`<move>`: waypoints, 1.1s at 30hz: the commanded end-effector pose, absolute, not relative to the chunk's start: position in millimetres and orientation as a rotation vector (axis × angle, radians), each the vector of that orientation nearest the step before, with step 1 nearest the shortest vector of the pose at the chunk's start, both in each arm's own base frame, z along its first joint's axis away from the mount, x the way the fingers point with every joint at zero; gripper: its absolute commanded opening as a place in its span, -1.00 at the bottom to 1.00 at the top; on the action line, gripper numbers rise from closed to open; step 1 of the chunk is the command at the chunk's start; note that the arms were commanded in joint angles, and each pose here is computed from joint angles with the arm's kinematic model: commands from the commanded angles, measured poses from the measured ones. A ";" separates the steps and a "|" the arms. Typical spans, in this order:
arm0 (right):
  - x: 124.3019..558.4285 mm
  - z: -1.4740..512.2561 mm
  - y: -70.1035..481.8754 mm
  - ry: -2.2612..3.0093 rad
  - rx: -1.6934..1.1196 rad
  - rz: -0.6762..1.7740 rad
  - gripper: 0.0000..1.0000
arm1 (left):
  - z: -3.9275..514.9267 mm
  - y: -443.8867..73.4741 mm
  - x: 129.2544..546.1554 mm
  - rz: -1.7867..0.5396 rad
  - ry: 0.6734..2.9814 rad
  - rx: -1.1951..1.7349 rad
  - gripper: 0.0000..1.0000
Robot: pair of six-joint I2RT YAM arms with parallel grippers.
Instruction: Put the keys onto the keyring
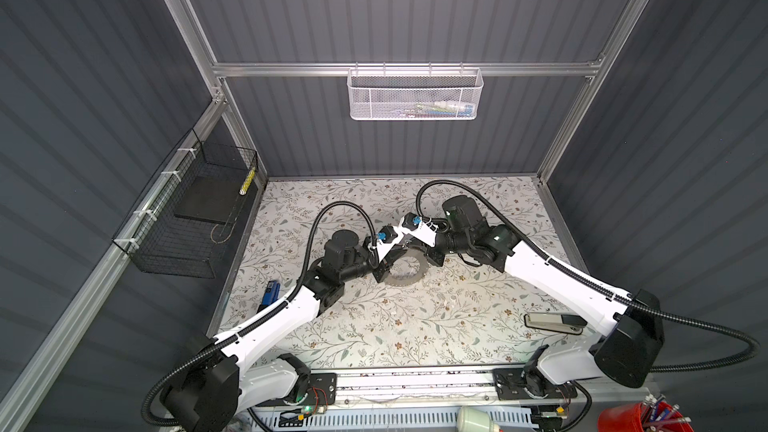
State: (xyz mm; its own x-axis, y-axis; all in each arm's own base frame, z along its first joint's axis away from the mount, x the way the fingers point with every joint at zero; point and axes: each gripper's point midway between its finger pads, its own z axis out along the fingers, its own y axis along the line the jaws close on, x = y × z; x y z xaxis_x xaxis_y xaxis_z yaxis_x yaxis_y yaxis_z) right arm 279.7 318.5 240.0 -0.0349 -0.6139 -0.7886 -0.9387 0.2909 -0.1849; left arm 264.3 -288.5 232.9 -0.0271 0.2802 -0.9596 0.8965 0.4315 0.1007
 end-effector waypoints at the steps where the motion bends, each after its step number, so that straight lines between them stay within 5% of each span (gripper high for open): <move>1: 263.0 255.1 324.6 1.690 -1.446 0.552 -0.87 | 252.8 -288.3 267.9 -0.665 1.501 1.038 -0.85; 6: 263.0 255.2 319.7 1.700 -1.448 0.526 -0.87 | 255.8 -288.1 263.0 -0.665 1.477 1.061 -1.00; 33: 254.5 253.1 280.6 1.487 -1.519 0.234 -0.81 | 264.2 -291.1 212.8 -0.720 1.266 1.333 -1.00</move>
State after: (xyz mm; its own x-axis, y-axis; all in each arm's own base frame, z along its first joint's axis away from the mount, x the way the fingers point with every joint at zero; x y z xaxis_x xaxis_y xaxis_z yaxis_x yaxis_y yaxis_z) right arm 251.3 282.0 246.2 0.2081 -0.6731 -0.7096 -0.8702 0.2039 -0.4486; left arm 220.5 -292.1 252.9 0.1975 0.2878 -0.9371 0.9395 0.2174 0.2648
